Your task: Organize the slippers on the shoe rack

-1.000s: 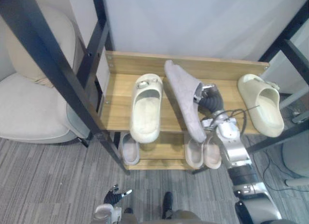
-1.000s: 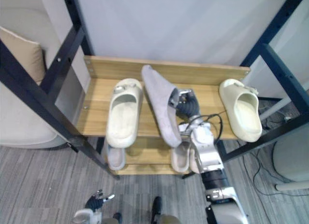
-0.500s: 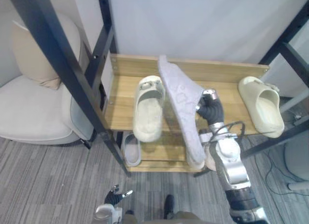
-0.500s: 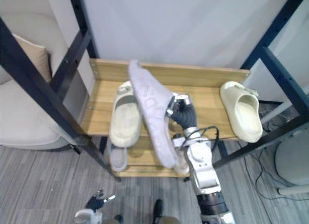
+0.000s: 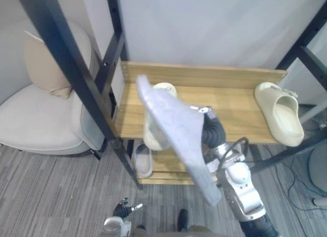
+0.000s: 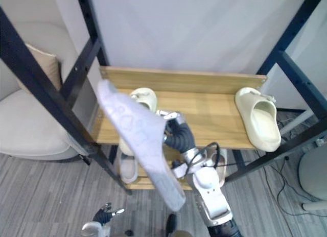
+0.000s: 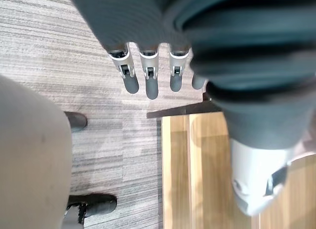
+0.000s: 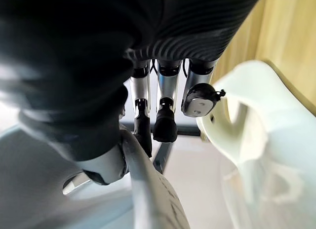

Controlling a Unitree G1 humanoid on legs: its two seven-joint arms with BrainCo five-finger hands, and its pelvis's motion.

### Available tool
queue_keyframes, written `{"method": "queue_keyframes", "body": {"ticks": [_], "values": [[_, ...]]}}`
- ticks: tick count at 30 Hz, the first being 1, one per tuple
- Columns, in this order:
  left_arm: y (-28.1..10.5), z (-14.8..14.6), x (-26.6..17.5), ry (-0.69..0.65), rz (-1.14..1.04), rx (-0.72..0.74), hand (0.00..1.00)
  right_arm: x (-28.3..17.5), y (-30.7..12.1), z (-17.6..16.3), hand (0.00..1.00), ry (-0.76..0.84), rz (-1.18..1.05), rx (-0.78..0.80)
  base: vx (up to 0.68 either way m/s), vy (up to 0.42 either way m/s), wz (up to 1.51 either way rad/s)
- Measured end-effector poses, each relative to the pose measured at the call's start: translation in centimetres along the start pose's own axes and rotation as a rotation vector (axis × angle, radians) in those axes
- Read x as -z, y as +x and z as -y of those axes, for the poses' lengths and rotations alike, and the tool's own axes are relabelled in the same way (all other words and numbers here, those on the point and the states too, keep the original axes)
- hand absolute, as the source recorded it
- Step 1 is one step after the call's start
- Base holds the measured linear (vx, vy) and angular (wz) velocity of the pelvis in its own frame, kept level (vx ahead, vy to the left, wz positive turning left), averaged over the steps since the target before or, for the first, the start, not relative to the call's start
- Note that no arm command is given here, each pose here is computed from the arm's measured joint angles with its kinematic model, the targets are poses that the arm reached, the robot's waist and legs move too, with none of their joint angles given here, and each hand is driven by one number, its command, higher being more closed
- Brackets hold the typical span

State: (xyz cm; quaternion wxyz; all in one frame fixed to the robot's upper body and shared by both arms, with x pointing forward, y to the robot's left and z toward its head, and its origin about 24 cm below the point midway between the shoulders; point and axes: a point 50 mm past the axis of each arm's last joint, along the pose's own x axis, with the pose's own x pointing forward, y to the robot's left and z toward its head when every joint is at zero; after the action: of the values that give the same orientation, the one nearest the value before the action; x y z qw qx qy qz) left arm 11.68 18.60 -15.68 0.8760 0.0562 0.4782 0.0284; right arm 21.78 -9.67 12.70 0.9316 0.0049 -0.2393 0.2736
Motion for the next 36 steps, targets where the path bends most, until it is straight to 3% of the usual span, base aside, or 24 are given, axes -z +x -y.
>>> {"method": "queue_keyframes", "body": {"ticks": [22,30,36], "values": [[0.6,0.9,-1.7,0.112,0.034,0.053,0.0,2.1,-3.5,-4.6,1.0,0.065,-0.193,-0.364,-0.06,0.001,0.1],[1.6,1.0,-7.7,0.066,0.195,0.014,0.0,5.1,-2.1,-2.5,1.0,-0.112,-0.295,-0.312,-0.16,0.015,0.06],[1.4,0.7,-11.6,-0.073,0.335,-0.034,0.0,3.5,0.4,-0.4,1.0,-0.201,-0.184,-0.139,-0.09,-0.028,-0.01]]}}
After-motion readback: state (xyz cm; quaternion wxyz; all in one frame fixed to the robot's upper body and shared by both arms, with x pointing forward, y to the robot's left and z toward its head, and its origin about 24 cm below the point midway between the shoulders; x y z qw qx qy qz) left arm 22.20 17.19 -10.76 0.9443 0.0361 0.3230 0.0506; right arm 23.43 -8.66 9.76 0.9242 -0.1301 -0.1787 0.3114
